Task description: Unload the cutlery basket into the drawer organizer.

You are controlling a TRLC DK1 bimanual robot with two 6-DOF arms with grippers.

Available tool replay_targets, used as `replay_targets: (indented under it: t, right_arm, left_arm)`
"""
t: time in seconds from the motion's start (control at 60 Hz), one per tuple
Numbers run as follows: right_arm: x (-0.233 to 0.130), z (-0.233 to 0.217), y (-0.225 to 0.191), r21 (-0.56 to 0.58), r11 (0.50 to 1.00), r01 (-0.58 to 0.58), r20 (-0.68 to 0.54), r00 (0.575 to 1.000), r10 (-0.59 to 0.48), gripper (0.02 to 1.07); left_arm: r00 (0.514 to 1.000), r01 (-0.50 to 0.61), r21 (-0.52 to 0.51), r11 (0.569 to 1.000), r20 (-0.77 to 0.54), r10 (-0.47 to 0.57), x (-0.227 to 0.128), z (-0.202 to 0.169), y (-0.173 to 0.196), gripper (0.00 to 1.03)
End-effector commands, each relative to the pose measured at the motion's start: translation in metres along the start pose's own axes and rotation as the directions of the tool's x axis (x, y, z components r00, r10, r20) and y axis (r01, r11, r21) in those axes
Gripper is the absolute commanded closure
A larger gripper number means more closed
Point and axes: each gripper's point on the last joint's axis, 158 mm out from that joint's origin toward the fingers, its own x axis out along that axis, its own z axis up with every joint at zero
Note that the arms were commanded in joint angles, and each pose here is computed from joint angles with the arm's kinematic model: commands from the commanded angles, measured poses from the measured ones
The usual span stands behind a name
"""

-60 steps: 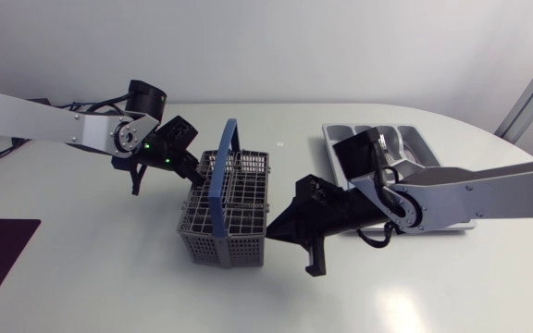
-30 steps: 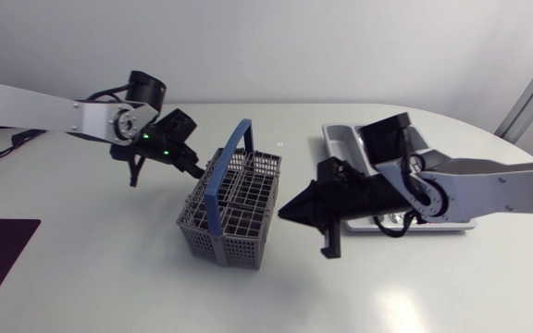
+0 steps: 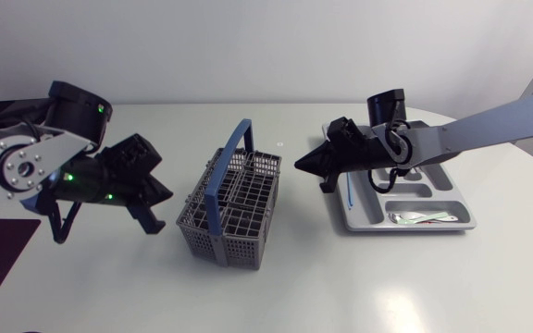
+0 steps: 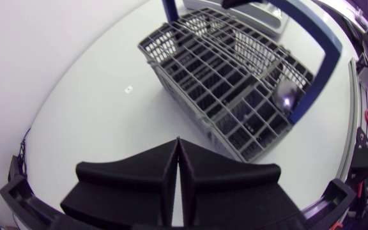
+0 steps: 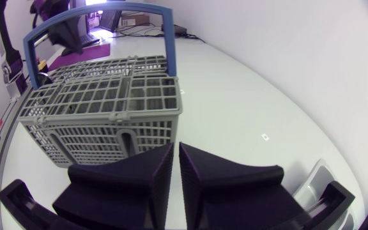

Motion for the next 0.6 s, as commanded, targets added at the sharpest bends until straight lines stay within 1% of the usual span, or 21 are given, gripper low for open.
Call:
replay_targets:
  t: [0.0,0.1,0.217,0.417,0.583]
  right_arm:
    - [0.012,0.004,-0.013,0.035,0.999,0.007,0.011,1.0,-0.008,0.92]
    - [0.024,0.009,-0.026,0.05,0.999,0.018,0.025,0.999,-0.02,0.92]
    - [0.039,0.015,-0.034,0.061,0.998,0.014,0.039,0.999,-0.016,0.92]
    - [0.055,0.021,-0.032,0.058,0.998,-0.009,0.046,0.999,0.006,0.92]
    - [0.052,0.022,-0.008,0.047,0.996,-0.08,0.055,0.995,0.077,0.92]
  left_arm:
    - [0.998,0.059,0.051,0.997,-0.04,-0.057,0.005,-0.021,-0.026,1.0]
    - [0.992,0.106,0.078,0.991,-0.072,-0.1,0.009,-0.035,-0.047,1.0]
    - [0.987,0.137,0.089,0.987,-0.09,-0.129,0.013,-0.042,-0.062,1.0]
    - [0.99,0.127,0.06,0.99,-0.076,-0.122,0.024,-0.04,-0.059,1.0]
    - [0.994,0.103,0.04,0.994,-0.034,-0.101,0.033,-0.028,-0.052,1.0]
